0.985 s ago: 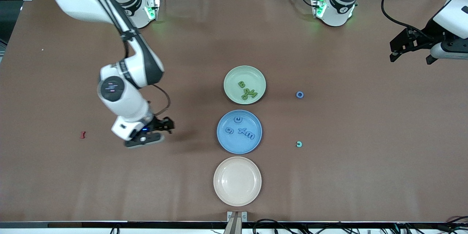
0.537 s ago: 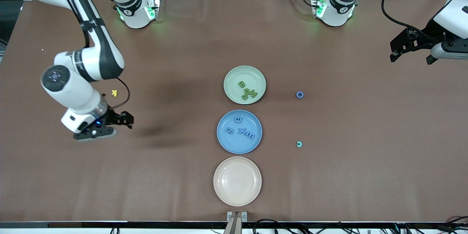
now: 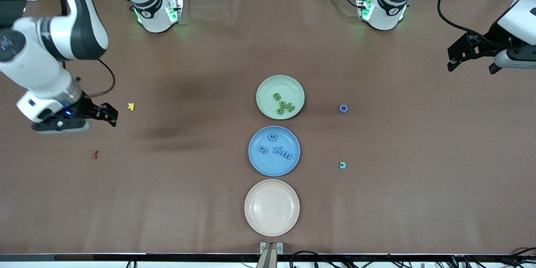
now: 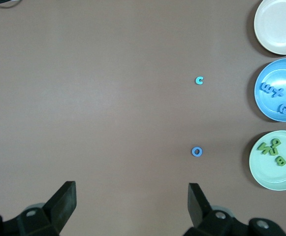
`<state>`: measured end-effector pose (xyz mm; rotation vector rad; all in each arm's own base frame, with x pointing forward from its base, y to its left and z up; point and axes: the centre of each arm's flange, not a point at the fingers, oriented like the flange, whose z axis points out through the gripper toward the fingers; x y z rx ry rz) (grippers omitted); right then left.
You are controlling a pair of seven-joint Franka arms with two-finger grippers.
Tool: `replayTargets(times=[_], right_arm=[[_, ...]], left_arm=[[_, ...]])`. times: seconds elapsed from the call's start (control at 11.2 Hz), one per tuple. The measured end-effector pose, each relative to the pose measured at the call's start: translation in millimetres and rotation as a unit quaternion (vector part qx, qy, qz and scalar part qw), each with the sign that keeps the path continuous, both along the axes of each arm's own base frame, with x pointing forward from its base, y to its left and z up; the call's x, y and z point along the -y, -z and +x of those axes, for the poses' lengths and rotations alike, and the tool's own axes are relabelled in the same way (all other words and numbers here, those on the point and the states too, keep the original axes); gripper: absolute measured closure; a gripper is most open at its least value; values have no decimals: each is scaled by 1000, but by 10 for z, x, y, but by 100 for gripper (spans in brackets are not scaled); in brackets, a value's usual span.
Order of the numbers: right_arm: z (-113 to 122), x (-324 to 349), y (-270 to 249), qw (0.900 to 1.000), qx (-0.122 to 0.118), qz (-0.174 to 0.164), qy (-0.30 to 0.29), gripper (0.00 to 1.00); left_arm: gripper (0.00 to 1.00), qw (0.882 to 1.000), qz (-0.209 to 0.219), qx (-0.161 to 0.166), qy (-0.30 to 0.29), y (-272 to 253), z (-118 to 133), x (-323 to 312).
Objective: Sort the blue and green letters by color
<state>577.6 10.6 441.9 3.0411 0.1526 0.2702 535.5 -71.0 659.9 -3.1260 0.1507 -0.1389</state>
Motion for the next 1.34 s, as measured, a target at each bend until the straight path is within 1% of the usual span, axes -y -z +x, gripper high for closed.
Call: replayTargets(times=[0.09,0.18,0.45,0.63,0.81,0.9,1.07,1.34], right_arm=[[-68,45,-259,1000,16,-3,5,0],[-146,104,-499,1000,19,-7,13,0],[-330,199,-1318,999,1,-16,34,0],[-448,226,-1730,999,-18,-18,44,0],[-555,250,-2124,998,-38,-4,55,0],[-592,295,-2316,997,-37,4,61,0],[-594,416,-2495,997,-37,20,69,0],[-428,501,-2378,995,-49,35,77,0]], left_arm=[[0,1000,0,0,0,0,1,-2],[0,1000,0,0,0,0,1,-3],[0,1000,0,0,0,2,1,-5],[0,1000,0,0,0,1,1,-5],[0,1000,0,0,-1,1,1,-6],[0,1000,0,0,-1,1,2,-7],[0,1000,0,0,-1,1,2,-10],[0,1000,0,0,-1,1,1,-7]])
